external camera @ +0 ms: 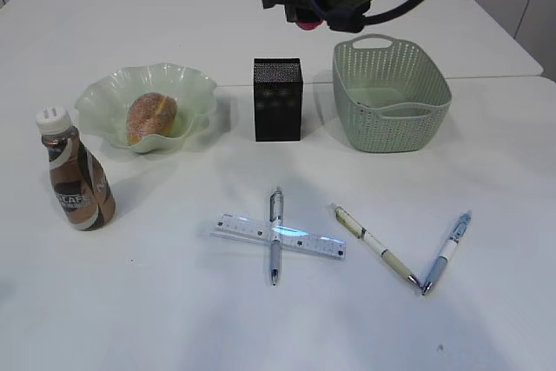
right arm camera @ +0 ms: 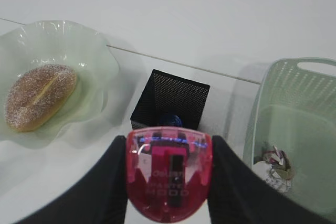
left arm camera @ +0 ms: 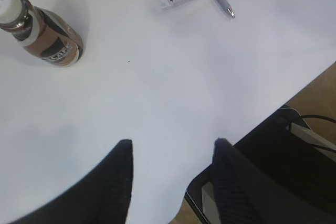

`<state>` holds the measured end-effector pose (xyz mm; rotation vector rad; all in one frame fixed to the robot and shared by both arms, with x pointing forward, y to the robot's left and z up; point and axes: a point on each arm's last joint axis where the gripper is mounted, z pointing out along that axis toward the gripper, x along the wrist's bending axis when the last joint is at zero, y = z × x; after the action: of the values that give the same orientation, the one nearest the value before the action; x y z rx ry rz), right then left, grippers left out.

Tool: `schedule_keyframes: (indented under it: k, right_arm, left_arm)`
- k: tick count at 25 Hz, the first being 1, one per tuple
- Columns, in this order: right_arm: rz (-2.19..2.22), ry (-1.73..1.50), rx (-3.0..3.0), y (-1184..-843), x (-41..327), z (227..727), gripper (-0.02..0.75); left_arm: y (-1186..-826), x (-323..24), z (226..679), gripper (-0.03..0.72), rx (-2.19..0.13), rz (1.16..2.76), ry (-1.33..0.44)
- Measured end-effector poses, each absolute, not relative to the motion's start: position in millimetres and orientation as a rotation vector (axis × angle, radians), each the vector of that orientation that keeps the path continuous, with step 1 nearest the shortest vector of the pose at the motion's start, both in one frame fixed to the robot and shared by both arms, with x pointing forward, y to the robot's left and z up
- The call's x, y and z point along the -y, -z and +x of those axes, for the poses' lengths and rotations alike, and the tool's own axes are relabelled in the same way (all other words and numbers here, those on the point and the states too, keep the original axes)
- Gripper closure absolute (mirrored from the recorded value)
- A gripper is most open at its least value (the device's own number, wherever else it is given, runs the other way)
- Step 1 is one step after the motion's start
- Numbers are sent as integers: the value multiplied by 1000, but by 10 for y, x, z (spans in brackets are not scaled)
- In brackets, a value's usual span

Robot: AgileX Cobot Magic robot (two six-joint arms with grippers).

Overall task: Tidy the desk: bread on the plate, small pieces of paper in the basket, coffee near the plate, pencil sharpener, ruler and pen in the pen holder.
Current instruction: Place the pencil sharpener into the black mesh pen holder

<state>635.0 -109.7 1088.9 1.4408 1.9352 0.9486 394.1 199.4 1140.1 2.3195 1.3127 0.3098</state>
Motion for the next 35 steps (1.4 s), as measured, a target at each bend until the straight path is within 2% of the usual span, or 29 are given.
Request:
schedule_keyframes:
  k: [6,15,25,35]
  right_arm:
    - [1420,-972,-1946,-10571,991,6578,429]
    - [1391,-1016,-1933,-10276,871,6883,429]
    - [1391,-1062,-1871,-10090,999,7160,429]
    - [1309,-1145,-1858,-9888,916,7254,430]
  left_arm:
    - [-11403,-1993,3944,347,-1311,2317,-312]
    - [-11408,-1988,3950,347,-1306,2308,-317]
    - [-11415,-1983,3962,347,-1299,2295,-329]
    - [-11418,-1981,3967,347,-1296,2290,-334]
